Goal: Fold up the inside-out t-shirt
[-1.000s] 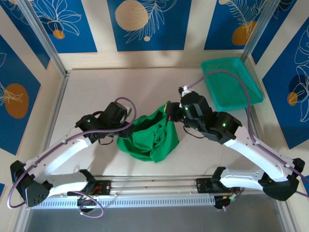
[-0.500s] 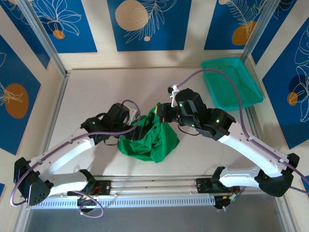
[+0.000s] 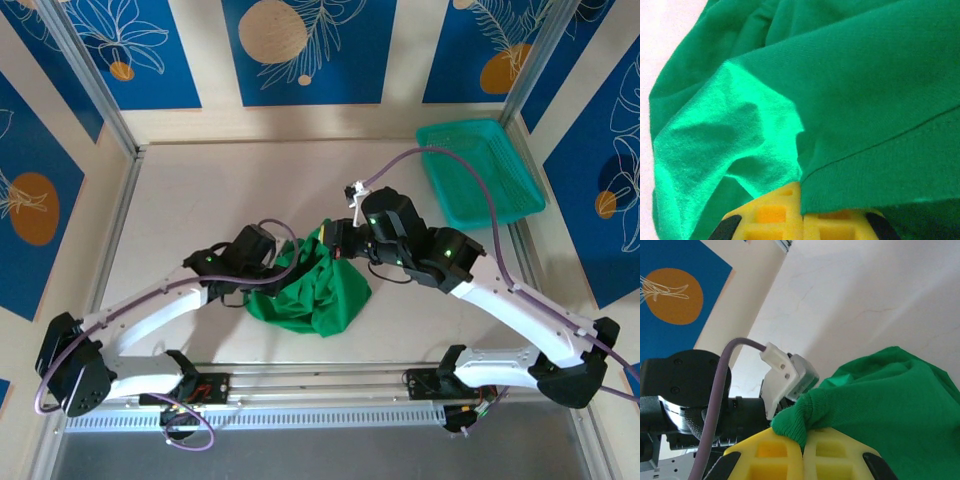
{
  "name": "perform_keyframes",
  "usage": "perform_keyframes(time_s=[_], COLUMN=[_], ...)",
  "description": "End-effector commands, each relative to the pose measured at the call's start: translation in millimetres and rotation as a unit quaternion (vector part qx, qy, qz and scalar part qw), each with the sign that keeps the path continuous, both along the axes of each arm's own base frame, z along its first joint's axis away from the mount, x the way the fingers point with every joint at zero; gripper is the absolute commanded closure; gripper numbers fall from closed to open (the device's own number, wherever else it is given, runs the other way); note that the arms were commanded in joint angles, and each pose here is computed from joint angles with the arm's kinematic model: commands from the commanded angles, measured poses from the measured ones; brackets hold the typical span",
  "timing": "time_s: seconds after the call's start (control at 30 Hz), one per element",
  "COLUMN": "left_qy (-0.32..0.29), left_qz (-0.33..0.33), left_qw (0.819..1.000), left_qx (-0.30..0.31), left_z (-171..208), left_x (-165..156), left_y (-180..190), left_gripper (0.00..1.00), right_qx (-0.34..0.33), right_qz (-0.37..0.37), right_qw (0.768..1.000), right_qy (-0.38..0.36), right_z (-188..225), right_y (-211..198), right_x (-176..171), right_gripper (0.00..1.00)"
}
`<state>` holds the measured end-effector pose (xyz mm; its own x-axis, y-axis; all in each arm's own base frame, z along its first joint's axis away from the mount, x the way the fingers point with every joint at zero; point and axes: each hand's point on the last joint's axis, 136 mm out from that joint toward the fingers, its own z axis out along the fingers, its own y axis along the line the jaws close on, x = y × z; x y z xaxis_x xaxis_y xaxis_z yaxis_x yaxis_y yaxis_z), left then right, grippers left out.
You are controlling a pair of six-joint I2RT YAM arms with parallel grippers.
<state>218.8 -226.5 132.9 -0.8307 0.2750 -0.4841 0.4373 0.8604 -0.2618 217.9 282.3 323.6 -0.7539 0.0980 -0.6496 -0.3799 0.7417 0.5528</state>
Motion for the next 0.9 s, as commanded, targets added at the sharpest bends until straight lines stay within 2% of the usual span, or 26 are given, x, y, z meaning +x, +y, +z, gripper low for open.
perform_keyframes(time_s=[0.0, 0.1, 0.2, 0.3, 0.43, 0.5, 0.6, 0.73, 0.87], left_qy=[-0.033, -0.093, -0.167, -0.236, -0.323, -0.356, -0.394, -0.408, -0.43], left_qz=[-0.004, -0.01, -0.002, 0.009, 0.037, 0.048, 0.037, -0.065, -0.065], left_qw=[0.999, 0.995, 0.984, 0.968, 0.944, 0.933, 0.918, 0.896, 0.872], left_qx=[0.016, 0.036, 0.063, 0.081, 0.056, 0.028, -0.037, -0.164, -0.226], left_z=[25, 79, 153, 220, 313, 352, 394, 427, 450], left_x=[10, 23, 42, 59, 72, 66, 45, -13, -41], left_y=[2, 12, 26, 34, 41, 46, 50, 34, 47], left_gripper=[1.0, 1.0, 1.0, 1.0, 1.0, 1.0, 1.0, 1.0, 1.0], right_qx=[-0.024, -0.085, -0.09, -0.069, -0.05, -0.025, 0.046, 0.132, 0.169], right_qz=[-0.023, -0.086, -0.117, -0.134, -0.152, -0.148, -0.142, -0.087, -0.087], right_qw=[0.999, 0.992, 0.989, 0.986, 0.977, 0.973, 0.966, 0.959, 0.944], right_qy=[-0.01, -0.028, -0.029, -0.078, -0.139, -0.176, -0.213, -0.235, -0.269], right_z=[-5, -18, -11, 24, 90, 131, 181, 230, 258], right_y=[-13, -41, -66, -84, -109, -116, -131, -144, -164], right_x=[6, 32, 59, 78, 88, 72, 31, -34, -66], right_gripper=[1.0, 1.0, 1.0, 1.0, 1.0, 1.0, 1.0, 1.0, 1.0])
